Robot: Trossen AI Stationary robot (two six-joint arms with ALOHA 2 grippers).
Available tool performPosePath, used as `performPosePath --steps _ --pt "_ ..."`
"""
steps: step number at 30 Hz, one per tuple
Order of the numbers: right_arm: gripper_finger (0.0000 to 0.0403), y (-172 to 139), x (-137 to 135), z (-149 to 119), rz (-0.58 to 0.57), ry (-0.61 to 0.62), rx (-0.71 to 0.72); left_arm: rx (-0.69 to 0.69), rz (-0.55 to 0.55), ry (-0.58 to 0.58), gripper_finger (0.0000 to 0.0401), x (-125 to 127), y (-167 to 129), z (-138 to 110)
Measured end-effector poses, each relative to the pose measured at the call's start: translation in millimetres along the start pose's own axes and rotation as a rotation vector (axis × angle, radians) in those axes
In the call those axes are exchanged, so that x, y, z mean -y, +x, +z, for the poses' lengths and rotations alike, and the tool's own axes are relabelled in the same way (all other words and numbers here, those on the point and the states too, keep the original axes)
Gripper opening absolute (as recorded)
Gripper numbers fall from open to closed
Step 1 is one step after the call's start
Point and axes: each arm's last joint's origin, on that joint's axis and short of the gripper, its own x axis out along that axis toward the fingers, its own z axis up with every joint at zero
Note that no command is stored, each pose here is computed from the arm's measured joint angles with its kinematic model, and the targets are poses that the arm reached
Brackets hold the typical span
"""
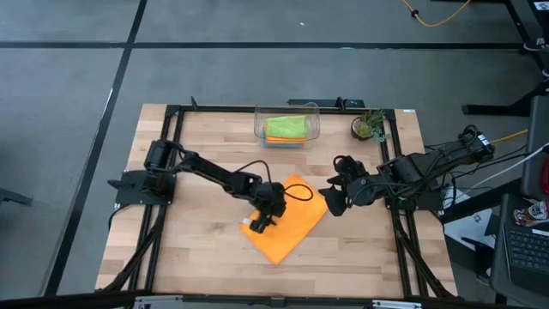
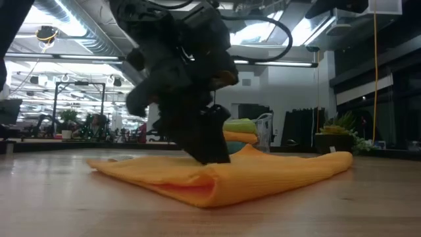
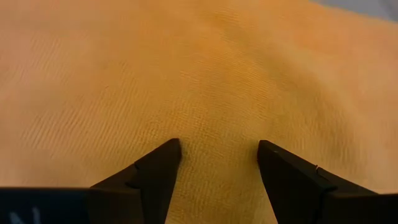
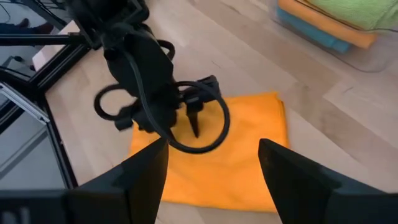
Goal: Fold microfiber towels
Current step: Fold the orange microfiber cloth
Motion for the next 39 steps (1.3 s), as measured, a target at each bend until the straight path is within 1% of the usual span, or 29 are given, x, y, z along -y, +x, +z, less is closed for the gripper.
performPosePath --steps 3,6,9,13,16,18,19,21,22,24,26,28,31,32,33,35,38,39 --pt "0.0252 0.0 -0.6 0.3 0.005 0.003 0.003 -0.021 0.052 -0.166 0.0218 -1.3 5.1 -2.7" --pt "0.0252 0.0 -0.5 0.3 0.005 0.002 0.002 -0.025 0.149 -0.367 0.0217 -1.5 5.3 -3.1" --pt "0.0252 0.0 -0.4 0.2 0.004 0.001 0.002 0.000 0.250 -0.620 0.0217 0.0 5.6 -2.8" --pt "0.0252 0.0 0.0 -0.1 0.001 -0.006 -0.004 0.069 0.298 -0.977 0.0217 6.0 6.9 -0.7" --pt "0.0252 0.0 0.9 -0.7 -0.007 -0.033 -0.009 0.121 0.362 -1.132 0.0214 17.3 9.0 1.2" --pt "0.0252 0.0 2.0 -1.2 -0.017 -0.050 -0.015 0.163 0.418 -1.196 0.0212 27.2 10.8 1.5" --pt "0.0252 0.0 2.5 -1.5 -0.021 -0.067 -0.019 0.187 0.443 -1.206 0.0210 32.3 12.1 2.1" --pt "0.0252 -0.1 2.8 -2.2 -0.019 -0.100 -0.034 0.249 0.482 -1.172 0.0207 40.0 9.9 6.6" --pt "0.0252 0.0 2.6 -2.3 -0.015 -0.116 -0.039 0.261 0.489 -1.111 0.0206 43.2 7.5 9.1" --pt "0.0252 0.0 2.3 -2.8 -0.003 -0.151 -0.056 0.236 0.500 -0.941 0.0204 45.4 0.7 15.3" --pt "0.0252 0.1 1.9 -3.6 0.013 -0.179 -0.081 0.238 0.485 -0.766 0.0204 44.9 -16.2 30.8" --pt "0.0252 0.0 1.5 -3.9 0.024 -0.197 -0.093 0.248 0.437 -0.603 0.0205 41.9 -31.3 47.8" --pt "0.0252 0.0 1.3 -4.2 0.031 -0.199 -0.103 0.154 0.328 -0.354 0.0205 40.3 -38.1 57.2" --pt "0.0252 0.0 1.2 -4.2 0.032 -0.198 -0.103 0.144 0.294 -0.289 0.0204 39.2 -40.7 62.3" --pt "0.0252 0.0 1.2 -4.2 0.032 -0.197 -0.103 0.146 0.264 -0.242 0.0204 37.9 -45.1 68.0" --pt "0.0252 0.0 1.0 -4.1 0.033 -0.182 -0.101 0.125 0.214 -0.196 0.0203 29.7 -50.4 71.5" --pt "0.0252 0.0 1.0 -3.9 0.029 -0.143 -0.097 0.019 0.174 -0.184 0.0203 15.0 -44.8 57.1" --pt "0.0252 0.0 1.0 -3.9 0.029 -0.129 -0.097 0.012 0.159 -0.168 0.0203 10.6 -43.0 55.1"
